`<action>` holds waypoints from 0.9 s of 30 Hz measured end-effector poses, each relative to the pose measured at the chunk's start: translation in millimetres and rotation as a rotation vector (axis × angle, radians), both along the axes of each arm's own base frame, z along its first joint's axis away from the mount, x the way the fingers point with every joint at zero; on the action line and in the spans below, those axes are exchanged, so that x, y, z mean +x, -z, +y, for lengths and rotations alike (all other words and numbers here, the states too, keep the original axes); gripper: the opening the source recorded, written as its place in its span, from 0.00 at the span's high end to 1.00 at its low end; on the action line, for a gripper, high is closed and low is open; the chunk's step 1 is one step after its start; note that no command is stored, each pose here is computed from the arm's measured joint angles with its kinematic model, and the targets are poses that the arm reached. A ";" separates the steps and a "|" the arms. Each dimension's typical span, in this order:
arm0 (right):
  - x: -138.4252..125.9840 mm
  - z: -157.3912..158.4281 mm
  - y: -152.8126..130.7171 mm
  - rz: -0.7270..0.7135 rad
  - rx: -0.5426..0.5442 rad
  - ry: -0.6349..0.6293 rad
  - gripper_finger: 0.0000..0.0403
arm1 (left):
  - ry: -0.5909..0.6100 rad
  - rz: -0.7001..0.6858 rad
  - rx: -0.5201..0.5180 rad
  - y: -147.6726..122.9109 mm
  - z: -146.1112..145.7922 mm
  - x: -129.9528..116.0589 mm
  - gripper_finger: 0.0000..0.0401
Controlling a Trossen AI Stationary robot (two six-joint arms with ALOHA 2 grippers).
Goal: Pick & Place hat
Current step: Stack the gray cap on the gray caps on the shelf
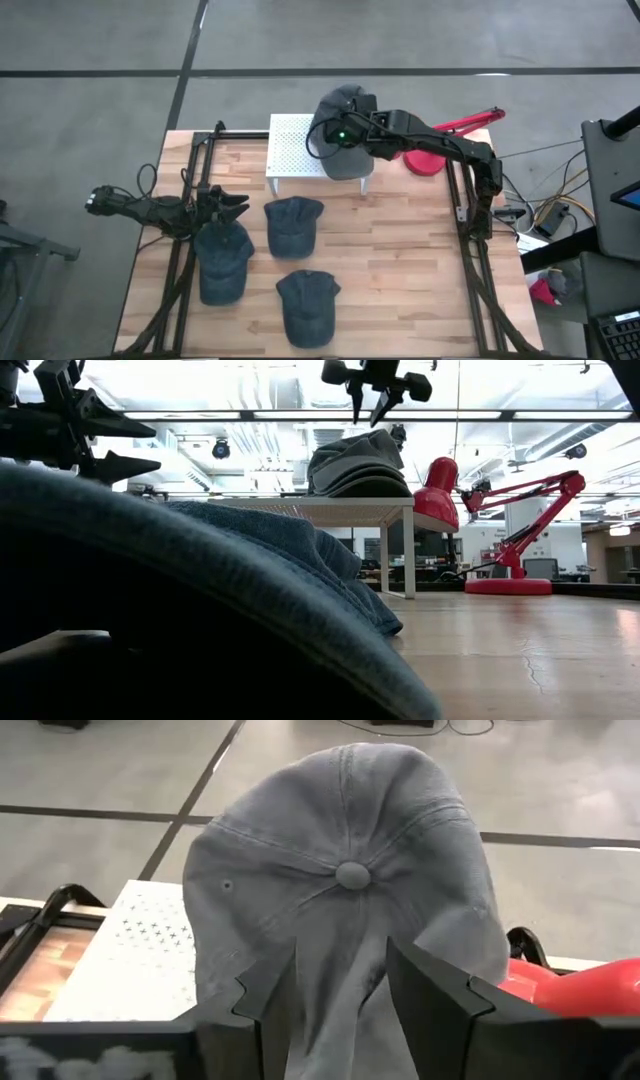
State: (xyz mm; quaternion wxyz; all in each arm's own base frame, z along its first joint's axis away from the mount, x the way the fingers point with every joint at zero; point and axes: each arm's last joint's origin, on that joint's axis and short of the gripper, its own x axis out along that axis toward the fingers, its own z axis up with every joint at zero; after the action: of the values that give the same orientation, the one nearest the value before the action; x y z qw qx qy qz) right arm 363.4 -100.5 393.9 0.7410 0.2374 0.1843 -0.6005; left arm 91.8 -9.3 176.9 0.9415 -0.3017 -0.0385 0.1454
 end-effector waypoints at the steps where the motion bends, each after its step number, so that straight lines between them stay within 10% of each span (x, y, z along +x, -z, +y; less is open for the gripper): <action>1: -0.1 -0.1 0.4 0.002 0.000 0.000 0.64 | 0.000 0.000 0.000 0.0 0.0 0.0 0.44; 27: -18.1 -58.3 22.0 0.152 0.083 0.032 0.86 | 0.000 0.000 -0.001 0.0 0.0 0.0 0.44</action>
State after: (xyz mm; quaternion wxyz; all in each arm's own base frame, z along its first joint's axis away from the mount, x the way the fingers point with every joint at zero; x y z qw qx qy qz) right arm 345.2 -158.9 371.9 0.7049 0.2244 0.2607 -0.6203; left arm 91.8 -9.3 176.9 0.9413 -0.3020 -0.0386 0.1455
